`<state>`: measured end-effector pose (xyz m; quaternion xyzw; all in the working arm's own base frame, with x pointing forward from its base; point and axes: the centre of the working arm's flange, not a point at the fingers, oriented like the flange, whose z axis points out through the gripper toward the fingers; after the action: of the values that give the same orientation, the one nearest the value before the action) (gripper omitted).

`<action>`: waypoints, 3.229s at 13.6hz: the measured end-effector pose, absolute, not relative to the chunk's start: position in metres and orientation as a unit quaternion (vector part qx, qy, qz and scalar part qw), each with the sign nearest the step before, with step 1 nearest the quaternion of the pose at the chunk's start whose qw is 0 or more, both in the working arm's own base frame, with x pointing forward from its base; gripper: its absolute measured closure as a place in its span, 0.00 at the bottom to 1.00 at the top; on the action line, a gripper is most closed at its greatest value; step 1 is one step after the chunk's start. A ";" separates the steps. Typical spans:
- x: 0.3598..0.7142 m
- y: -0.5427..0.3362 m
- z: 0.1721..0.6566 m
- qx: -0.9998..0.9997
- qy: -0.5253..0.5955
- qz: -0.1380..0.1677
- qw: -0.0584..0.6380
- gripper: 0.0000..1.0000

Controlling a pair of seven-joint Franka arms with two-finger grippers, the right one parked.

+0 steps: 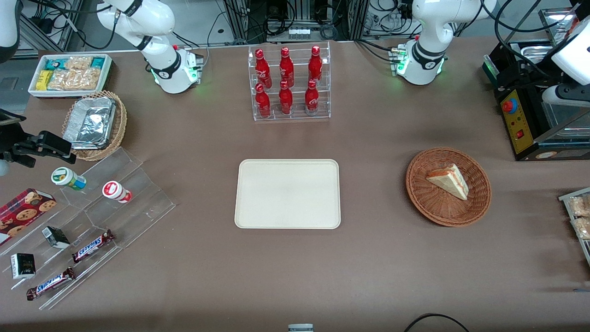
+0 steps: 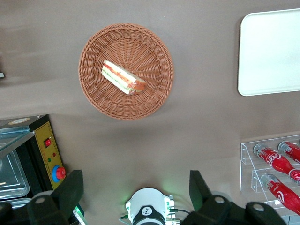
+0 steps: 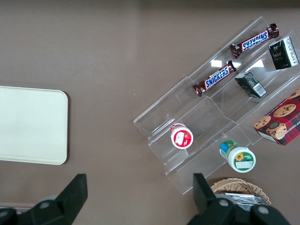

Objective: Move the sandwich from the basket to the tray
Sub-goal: 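Move the left gripper over the sandwich in the wicker basket, then lower the left gripper and close it on the wrapped sandwich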

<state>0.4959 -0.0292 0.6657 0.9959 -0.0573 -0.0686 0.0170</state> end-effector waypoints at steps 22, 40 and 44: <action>0.550 0.008 0.307 0.886 0.463 -0.019 -0.015 0.00; 0.519 -0.001 0.251 0.873 0.488 -0.003 -0.008 0.53; 0.526 -0.025 0.289 0.888 0.459 0.009 -0.011 0.76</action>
<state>0.5264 -0.0249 0.2895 0.8884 0.4588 0.0088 -0.0114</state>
